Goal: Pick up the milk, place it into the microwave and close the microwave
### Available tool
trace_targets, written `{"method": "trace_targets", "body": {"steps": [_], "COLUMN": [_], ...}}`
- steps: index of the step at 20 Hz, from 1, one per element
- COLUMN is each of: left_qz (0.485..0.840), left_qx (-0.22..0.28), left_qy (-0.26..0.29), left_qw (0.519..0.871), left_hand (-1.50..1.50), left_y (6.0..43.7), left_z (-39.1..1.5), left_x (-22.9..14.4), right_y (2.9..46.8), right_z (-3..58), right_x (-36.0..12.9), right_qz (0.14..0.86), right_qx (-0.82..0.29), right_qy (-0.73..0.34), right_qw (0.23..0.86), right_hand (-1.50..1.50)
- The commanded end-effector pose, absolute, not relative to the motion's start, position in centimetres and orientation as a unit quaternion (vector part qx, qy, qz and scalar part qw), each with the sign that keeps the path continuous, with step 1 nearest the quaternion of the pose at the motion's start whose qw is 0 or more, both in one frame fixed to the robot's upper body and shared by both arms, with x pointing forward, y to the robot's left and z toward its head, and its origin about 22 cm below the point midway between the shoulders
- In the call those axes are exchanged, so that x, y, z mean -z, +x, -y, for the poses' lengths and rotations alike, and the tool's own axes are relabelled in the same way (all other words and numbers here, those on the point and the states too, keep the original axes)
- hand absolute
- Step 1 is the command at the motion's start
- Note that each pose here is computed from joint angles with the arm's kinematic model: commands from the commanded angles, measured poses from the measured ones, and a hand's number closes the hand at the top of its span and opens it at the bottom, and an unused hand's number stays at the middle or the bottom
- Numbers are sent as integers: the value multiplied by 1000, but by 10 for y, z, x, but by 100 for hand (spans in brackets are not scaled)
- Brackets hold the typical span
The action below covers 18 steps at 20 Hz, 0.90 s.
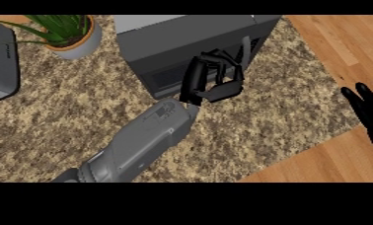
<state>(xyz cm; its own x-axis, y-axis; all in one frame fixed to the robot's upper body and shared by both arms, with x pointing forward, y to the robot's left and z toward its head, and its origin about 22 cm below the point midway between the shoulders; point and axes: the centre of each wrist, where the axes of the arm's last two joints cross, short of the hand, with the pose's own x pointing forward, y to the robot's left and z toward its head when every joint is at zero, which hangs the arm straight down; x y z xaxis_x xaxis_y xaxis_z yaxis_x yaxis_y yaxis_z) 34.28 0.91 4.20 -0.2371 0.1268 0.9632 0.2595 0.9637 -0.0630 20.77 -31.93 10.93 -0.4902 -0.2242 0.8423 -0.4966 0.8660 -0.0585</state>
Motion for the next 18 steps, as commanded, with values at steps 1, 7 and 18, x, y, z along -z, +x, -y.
{"method": "trace_targets", "body": {"steps": [1,7,18], "left_qz": [790,795,800], "left_qx": [42,37,21], "left_qy": [-119,-116,-112], "left_qw": [599,595,589], "left_hand": [150,150,150], "left_y": [359,359,361], "left_z": [-11,-13,-16], "left_x": [-52,-47,-41], "right_y": [209,211,212], "right_z": [322,323,331], "right_x": [-115,-124,-139], "right_qz": [853,852,854], "right_qx": [-145,-151,-152], "right_qy": [214,217,215], "right_qw": [454,452,449], "right_hand": [-150,-150,-150]}}
